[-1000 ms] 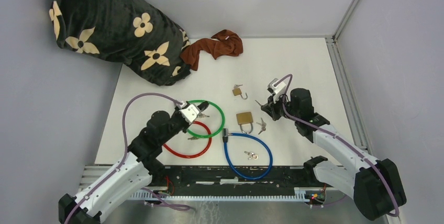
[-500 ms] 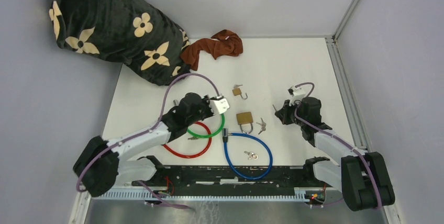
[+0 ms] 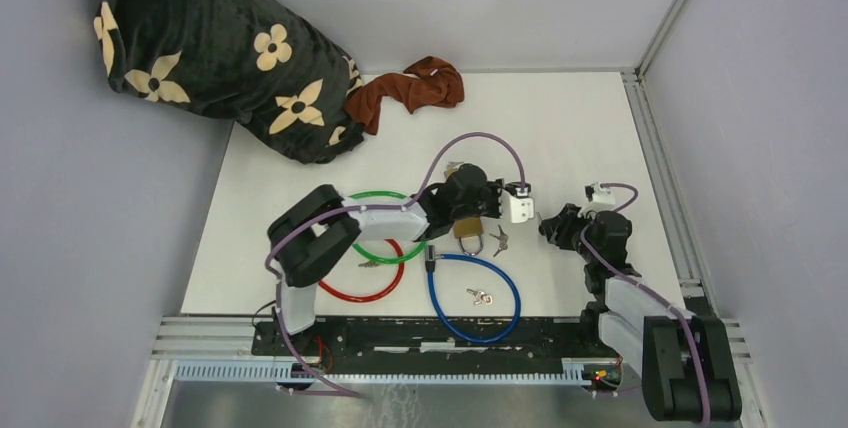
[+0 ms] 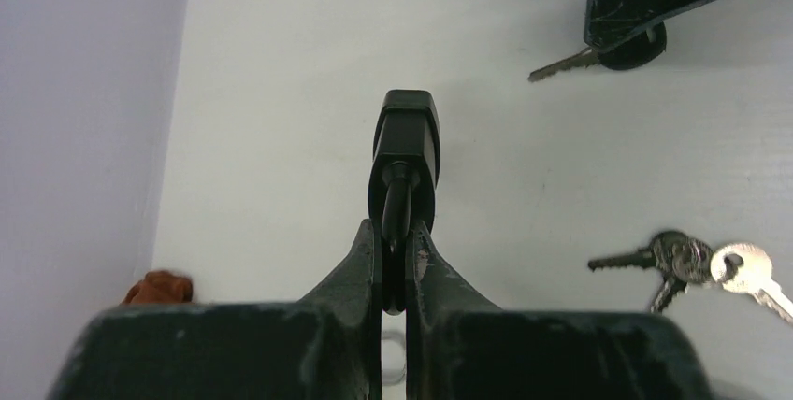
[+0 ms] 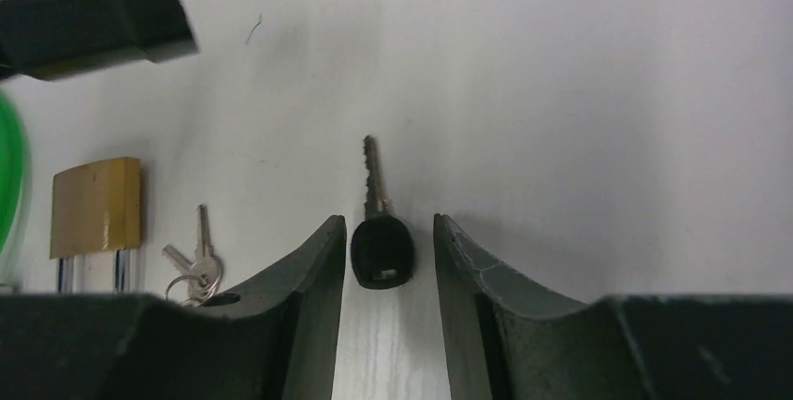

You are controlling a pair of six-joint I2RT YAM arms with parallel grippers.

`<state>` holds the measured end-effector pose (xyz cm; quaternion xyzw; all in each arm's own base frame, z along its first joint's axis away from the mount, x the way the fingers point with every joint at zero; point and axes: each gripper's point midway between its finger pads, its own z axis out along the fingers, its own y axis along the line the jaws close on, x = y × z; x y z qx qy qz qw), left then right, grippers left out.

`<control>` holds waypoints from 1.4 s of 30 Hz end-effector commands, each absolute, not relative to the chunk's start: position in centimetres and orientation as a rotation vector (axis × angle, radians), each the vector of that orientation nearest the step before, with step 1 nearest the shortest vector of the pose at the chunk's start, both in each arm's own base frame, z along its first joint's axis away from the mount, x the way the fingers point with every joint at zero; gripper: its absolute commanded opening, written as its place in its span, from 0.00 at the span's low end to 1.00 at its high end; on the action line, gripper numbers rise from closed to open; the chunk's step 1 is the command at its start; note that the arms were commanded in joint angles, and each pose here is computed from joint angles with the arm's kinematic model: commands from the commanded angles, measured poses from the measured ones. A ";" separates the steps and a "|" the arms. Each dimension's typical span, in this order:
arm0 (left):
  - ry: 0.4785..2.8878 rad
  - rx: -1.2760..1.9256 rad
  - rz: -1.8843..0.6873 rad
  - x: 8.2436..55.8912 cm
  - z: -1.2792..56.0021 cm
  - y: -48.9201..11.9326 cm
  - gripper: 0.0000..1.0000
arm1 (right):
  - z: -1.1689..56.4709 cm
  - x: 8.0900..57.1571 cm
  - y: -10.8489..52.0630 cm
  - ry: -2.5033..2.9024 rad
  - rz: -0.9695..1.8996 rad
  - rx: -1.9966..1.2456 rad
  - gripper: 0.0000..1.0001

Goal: Lock with the key
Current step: Place the key at the center of the board.

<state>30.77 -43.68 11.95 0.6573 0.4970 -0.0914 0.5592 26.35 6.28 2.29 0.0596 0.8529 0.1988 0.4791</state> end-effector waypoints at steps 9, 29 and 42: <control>1.073 1.529 -0.154 33.7 11.4 -51.9 0.06 | 7.3 27.3 1.0 1.877 0.176 0.214 0.47; 1.318 1.535 -0.472 23.5 15.0 -49.2 0.83 | 12.3 28.7 3.3 1.840 0.239 -0.021 0.49; 1.584 1.129 -0.270 24.2 16.7 -32.6 0.89 | 15.7 32.2 12.0 1.878 0.439 -0.345 0.51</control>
